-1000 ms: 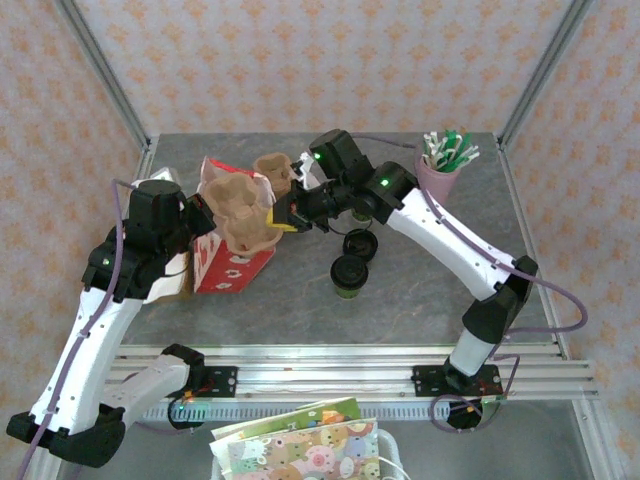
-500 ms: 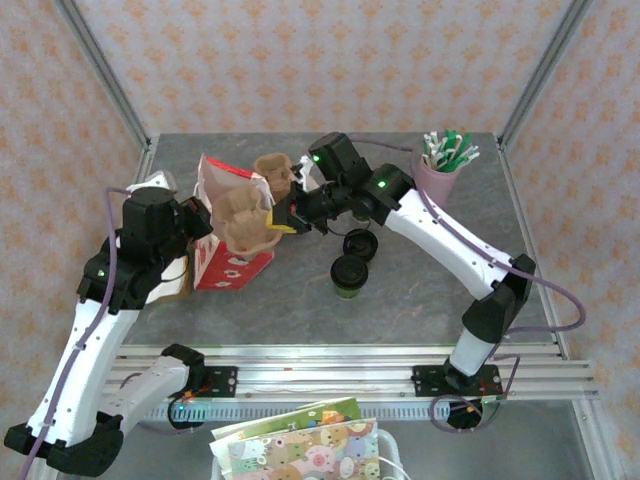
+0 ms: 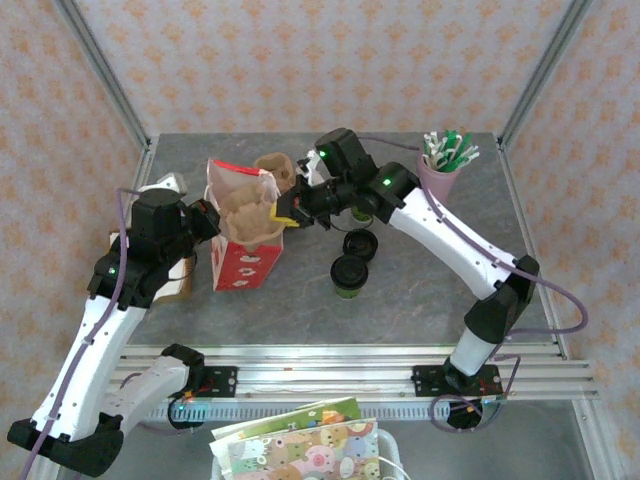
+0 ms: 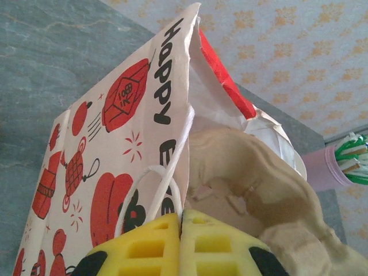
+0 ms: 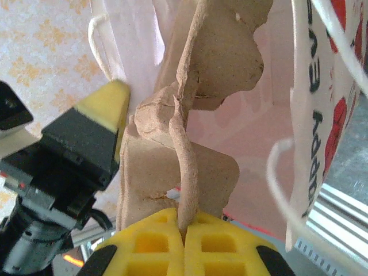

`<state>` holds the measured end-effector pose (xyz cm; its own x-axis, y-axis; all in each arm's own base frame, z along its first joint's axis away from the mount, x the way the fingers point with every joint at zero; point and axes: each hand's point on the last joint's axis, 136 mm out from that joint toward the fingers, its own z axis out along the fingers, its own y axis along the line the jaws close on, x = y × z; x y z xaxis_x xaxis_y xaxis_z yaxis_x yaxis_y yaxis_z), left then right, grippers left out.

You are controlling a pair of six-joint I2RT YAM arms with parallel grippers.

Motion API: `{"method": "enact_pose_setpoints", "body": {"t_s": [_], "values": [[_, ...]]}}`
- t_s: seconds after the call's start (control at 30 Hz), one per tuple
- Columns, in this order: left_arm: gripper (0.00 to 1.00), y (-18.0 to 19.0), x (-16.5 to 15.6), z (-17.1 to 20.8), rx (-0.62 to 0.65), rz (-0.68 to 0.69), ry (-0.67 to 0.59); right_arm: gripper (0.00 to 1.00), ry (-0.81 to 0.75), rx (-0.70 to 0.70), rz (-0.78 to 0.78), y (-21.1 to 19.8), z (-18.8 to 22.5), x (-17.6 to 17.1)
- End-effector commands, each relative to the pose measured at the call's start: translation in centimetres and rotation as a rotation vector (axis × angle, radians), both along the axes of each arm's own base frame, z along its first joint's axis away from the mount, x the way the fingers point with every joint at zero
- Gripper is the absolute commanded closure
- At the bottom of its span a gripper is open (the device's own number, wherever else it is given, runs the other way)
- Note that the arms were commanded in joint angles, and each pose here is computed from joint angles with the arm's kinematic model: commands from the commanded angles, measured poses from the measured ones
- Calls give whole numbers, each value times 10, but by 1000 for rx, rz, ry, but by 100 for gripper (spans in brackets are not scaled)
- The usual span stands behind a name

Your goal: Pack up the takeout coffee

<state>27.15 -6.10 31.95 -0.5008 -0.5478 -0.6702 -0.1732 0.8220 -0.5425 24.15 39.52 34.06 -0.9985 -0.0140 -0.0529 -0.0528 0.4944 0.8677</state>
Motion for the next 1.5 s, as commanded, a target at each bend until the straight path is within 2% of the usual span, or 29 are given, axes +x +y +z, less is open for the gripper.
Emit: {"method": "enact_pose_setpoints", "body": {"t_s": [0.0,0.1,0.23,0.47,0.73,0.9,1.03,1.27,1.47], "values": [[100,-12,-7,14,-36,-74,-26,100,-72,12,-69,8,10,26],[100,-15,-10,13,-44,-96,-16,100,-90,-20,-92,12,5,36],[100,-9,-12,13,-45,-62,-18,100,-115,-87,-72,18,-3,35],[100,-28,-6,6,-268,-63,-44,100,-151,-209,-119,12,-33,32],[100,-27,-16,-22,-320,-35,-1,100,-161,-306,-134,8,-67,33],[100,-24,-21,-33,-375,1,-2,100,-209,-339,-133,4,-63,33],[100,-22,-23,-25,-397,13,-24,100,-248,-335,-104,10,-52,28],[100,-36,-22,-5,-609,-16,-88,100,-284,-337,-105,10,-34,27],[100,-39,-24,-10,-654,-18,-63,100,-289,-393,-99,0,-41,25]]}}
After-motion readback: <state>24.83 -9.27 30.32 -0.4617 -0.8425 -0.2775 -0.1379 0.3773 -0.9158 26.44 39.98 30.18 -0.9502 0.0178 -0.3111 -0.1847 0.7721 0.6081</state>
